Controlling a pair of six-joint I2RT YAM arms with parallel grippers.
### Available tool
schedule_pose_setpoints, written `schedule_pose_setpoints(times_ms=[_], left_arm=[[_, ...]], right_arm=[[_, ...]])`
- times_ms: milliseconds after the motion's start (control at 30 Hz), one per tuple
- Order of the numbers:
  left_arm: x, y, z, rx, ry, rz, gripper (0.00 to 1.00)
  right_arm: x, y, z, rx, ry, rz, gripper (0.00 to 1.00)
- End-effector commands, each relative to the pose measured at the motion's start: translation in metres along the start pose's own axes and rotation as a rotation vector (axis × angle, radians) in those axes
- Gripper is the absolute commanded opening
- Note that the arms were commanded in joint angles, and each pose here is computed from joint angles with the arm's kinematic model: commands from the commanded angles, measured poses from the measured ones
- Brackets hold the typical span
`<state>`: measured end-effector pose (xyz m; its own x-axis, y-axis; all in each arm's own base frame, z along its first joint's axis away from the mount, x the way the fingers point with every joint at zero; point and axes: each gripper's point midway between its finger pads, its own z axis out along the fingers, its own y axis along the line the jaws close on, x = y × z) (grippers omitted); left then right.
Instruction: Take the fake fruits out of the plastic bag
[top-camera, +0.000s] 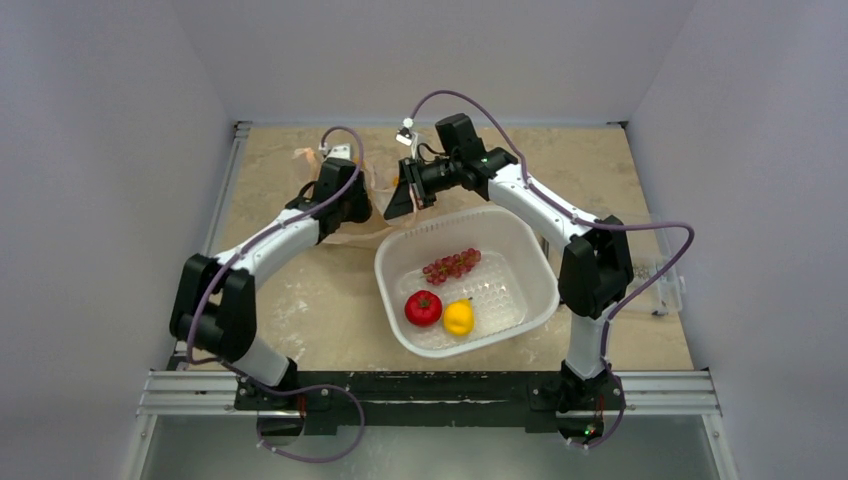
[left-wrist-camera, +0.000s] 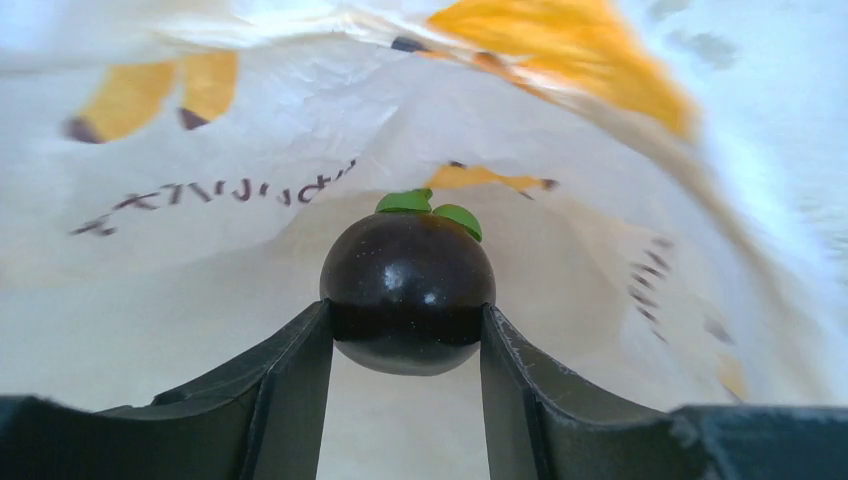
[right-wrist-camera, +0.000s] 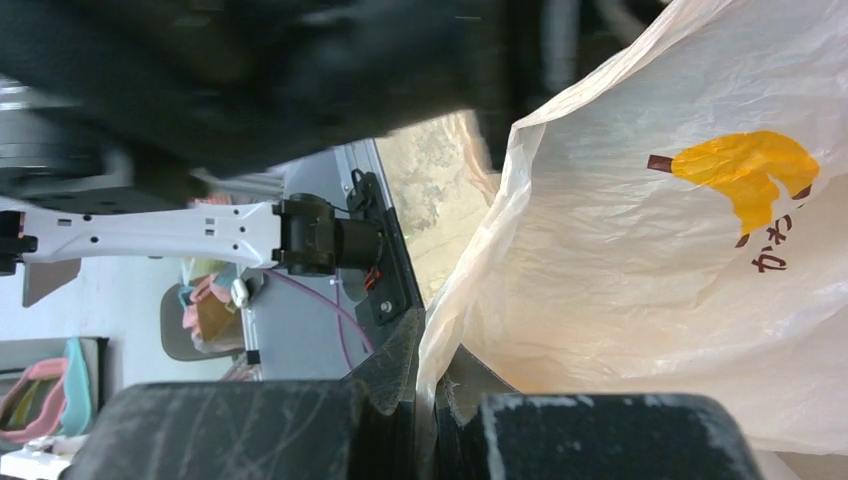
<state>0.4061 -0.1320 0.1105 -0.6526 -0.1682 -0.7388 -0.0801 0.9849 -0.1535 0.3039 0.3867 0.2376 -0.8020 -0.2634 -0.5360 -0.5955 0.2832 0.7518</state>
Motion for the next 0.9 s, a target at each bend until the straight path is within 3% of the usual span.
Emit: schedule_pose_setpoints(times_ms=[0, 167, 400, 633, 867], left_arm=[[-0.032, -0.013, -0.059, 0.145, -0.084, 0.024, 0.00], [-0.040, -0.033, -0.112, 0.315, -0.085, -0.014, 0.00], [-0.043, -0.059, -0.163, 0.521, -0.092, -0.069, 0.00], [-0.030, -0.102, -0.202, 0.733, -0.052, 0.015, 0.00], [0.000, -0.166, -0.216, 0.887, 0.032, 0.153, 0.00]], right_arm=[[-0.009, 0.005, -0.007, 0.019, -0.028, -0.063, 0.00], [-0.021, -0.015, -0.009, 0.141, -0.058, -0.091, 0.00], [-0.097, -0.057, -0.038, 0.319, -0.307, 0.098, 0.00], [-0.161, -0.080, -0.073, 0.444, -0.496, 0.046, 0.00], [-0.199, -0.107, -0.089, 0.495, -0.574, 0.011, 0.00]])
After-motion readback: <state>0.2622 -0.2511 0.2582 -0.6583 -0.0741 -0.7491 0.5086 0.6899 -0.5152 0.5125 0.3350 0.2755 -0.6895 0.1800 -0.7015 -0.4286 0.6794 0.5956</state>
